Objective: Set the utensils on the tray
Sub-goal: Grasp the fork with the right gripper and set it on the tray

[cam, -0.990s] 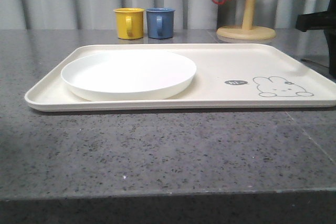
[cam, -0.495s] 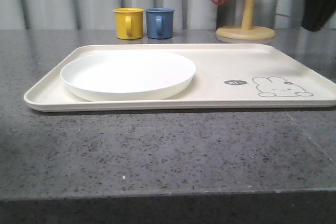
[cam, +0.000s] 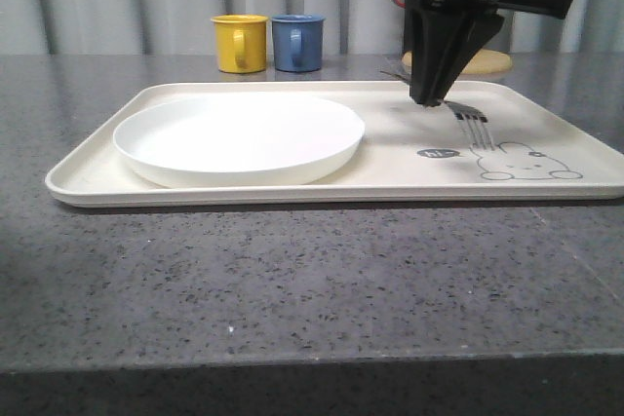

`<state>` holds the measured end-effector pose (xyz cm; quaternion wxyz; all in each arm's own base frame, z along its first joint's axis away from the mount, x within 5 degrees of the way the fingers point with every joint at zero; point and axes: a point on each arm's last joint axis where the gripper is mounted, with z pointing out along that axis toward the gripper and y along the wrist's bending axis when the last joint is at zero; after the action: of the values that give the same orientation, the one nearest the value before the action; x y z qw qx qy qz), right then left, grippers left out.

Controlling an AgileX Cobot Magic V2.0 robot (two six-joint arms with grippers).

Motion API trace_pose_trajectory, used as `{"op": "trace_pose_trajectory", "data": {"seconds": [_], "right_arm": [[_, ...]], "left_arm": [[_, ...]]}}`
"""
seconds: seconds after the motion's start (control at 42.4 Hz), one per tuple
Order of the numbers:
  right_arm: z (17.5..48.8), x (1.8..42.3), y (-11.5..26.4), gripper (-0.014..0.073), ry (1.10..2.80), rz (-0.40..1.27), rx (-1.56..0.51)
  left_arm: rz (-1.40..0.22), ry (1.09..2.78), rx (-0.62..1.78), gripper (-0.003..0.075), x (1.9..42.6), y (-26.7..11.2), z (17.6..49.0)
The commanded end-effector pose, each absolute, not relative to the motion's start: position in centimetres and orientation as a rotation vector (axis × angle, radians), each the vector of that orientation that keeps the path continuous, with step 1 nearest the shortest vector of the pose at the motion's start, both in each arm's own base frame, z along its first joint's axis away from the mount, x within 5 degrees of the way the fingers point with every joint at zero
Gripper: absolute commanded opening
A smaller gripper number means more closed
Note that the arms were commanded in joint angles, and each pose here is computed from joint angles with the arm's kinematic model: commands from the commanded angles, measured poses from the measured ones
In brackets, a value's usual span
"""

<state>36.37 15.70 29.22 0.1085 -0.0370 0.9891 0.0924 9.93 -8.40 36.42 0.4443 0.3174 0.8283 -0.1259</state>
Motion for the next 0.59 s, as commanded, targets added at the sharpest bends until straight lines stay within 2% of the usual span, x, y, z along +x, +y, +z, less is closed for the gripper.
{"op": "trace_pose_trajectory", "data": {"seconds": [0.0,0.118,0.33,0.448,0.566], "right_arm": [[31.3,36.6,15.6,0.0034,2.813,0.321,-0.025],[30.5,37.1,15.8,0.0109,2.822,0.322,0.003],[30.3,37.4,15.9,0.0334,2.803,0.33,0.009],[31.0,37.3,15.8,0.0351,2.782,0.323,-0.039],[33.4,36.3,15.3,0.0351,2.727,0.294,-0.173]], "left_arm": [[-0.357,1.968,0.759,0.0409,9.9,-8.6,37.8],[-0.359,1.968,0.759,0.0409,9.9,-8.6,37.8],[-0.359,1.968,0.759,0.0409,9.9,-8.6,37.8],[-0.359,1.968,0.759,0.0409,9.9,-8.6,37.8],[-0.359,1.968,0.759,0.0409,9.9,-8.6,37.8]]}}
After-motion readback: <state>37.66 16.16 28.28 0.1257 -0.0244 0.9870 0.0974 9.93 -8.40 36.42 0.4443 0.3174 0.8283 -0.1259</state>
